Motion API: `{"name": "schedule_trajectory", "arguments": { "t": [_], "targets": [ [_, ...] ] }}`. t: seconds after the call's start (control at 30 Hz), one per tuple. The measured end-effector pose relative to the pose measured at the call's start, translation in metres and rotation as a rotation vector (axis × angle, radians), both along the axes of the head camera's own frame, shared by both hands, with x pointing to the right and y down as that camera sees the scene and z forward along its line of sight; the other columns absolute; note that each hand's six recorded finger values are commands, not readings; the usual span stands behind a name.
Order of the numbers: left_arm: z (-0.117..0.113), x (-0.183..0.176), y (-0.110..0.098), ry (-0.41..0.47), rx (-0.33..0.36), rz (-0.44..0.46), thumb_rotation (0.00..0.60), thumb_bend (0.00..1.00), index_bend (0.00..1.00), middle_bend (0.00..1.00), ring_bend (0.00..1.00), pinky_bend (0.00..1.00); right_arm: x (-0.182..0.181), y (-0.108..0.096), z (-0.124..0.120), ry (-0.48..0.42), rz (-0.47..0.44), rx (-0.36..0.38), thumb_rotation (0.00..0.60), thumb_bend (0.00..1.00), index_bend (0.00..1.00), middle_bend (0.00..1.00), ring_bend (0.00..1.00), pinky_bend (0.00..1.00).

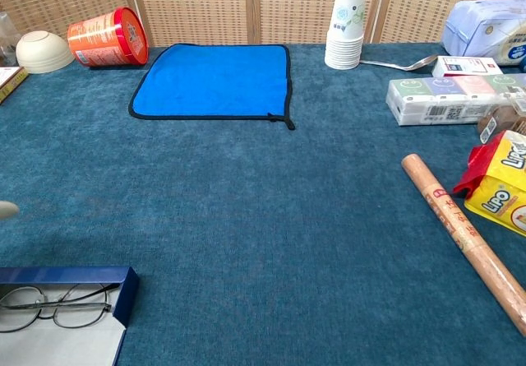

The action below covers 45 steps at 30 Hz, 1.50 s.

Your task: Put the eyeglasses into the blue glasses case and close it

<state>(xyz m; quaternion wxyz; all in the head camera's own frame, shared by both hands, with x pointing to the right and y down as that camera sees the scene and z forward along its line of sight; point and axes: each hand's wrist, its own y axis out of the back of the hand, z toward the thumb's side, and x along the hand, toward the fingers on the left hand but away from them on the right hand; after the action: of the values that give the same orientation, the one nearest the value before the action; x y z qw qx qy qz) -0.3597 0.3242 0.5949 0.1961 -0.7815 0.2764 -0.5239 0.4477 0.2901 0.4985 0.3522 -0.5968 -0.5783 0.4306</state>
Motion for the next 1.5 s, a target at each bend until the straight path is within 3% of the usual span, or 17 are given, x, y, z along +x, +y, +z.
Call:
{"name": "schedule_trajectory", "arguments": {
  "t": [0.2,0.7,0.87,1.2,1.4,1.5],
  "targets": [
    [-0.013,-0.008,0.011,-0.039,0.175,0.024,0.398,0.33,0.03,0.04,0.0,0.02,-0.007,-0.011,0.006,-0.027,-0.05,-0.004,0.6,0.37,0.0,0.05,0.0,0.1],
    [-0.017,-0.018,0.042,-0.147,0.371,0.161,0.415,0.33,0.02,0.0,0.0,0.0,-0.013,-0.03,0.018,-0.035,-0.122,-0.033,0.6,0.37,0.0,0.04,0.0,0.11],
    [-0.016,-0.025,0.054,-0.208,0.441,0.205,0.371,0.33,0.01,0.0,0.0,0.0,-0.019,-0.038,0.023,-0.033,-0.167,-0.044,0.6,0.37,0.0,0.04,0.0,0.11],
    [-0.013,-0.041,0.083,-0.317,0.491,0.252,0.263,0.28,0.0,0.0,0.0,0.0,-0.036,-0.051,0.029,-0.04,-0.268,-0.068,0.6,0.37,0.0,0.04,0.0,0.11],
    [-0.011,-0.054,0.101,-0.381,0.49,0.289,0.255,0.27,0.0,0.0,0.0,0.0,-0.046,-0.054,0.027,-0.044,-0.324,-0.07,0.6,0.37,0.0,0.04,0.0,0.11],
    [-0.009,-0.058,0.11,-0.401,0.482,0.297,0.292,0.27,0.0,0.0,0.0,0.0,-0.05,-0.056,0.025,-0.05,-0.343,-0.064,0.6,0.37,0.0,0.04,0.0,0.11]
  ]
}}
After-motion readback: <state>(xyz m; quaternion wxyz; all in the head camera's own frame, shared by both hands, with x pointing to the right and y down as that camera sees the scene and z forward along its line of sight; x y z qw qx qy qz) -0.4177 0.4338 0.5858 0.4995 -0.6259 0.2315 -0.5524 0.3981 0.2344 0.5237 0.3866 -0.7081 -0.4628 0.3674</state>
